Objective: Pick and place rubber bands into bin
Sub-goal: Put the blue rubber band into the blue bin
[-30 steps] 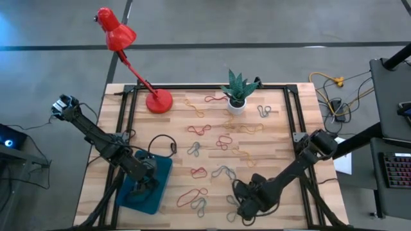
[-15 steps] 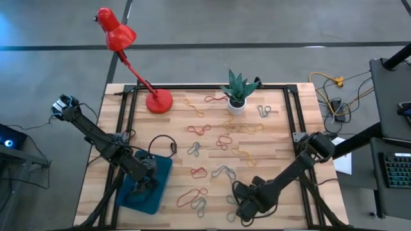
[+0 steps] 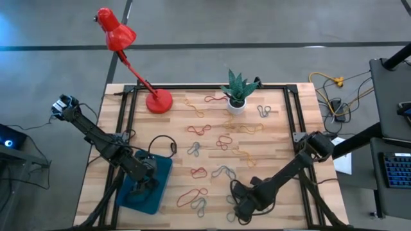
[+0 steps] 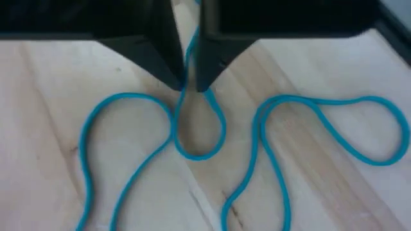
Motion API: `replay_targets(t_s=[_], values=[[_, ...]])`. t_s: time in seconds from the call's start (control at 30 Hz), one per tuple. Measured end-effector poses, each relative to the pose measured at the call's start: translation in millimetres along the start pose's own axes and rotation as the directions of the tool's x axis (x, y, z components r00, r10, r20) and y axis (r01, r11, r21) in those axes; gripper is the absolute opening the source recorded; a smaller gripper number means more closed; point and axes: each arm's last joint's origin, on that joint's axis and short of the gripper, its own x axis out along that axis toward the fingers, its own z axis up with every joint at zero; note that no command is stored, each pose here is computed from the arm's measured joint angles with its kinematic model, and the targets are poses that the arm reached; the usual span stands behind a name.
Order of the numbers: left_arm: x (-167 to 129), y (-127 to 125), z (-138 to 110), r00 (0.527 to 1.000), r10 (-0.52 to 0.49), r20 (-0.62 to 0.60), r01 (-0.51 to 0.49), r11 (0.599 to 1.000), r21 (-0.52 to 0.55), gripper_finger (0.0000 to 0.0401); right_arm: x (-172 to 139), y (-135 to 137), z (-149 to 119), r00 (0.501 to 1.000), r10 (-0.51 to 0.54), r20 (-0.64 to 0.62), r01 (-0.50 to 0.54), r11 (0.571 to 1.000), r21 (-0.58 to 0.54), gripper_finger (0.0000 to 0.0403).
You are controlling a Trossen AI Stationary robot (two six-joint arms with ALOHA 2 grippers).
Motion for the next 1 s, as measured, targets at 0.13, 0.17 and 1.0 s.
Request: replay_targets(t_s=[0.13,0.17,1.0], values=[[0.0,0.0,0.0,1.0,0.0,0.0,0.0,1.0,0.0,0.0203,-1.0,3.0,4.6,0.998,0.062,-0.032,-0.062,0.998,0.006,0.0009],[0.0,0.0,0.0,1.0,0.0,0.0,0.0,1.0,0.0,0.0203,-2.6,5.2,6.4,0.996,0.088,-0.03,-0.088,0.996,0.009,0.0008],[-12.8,-2.8,20.7,0.894,0.221,0.389,-0.228,0.973,-0.028,0.0203,-150.8,-41.1,179.0,0.637,0.449,0.627,-0.449,0.877,-0.171,0.0008]])
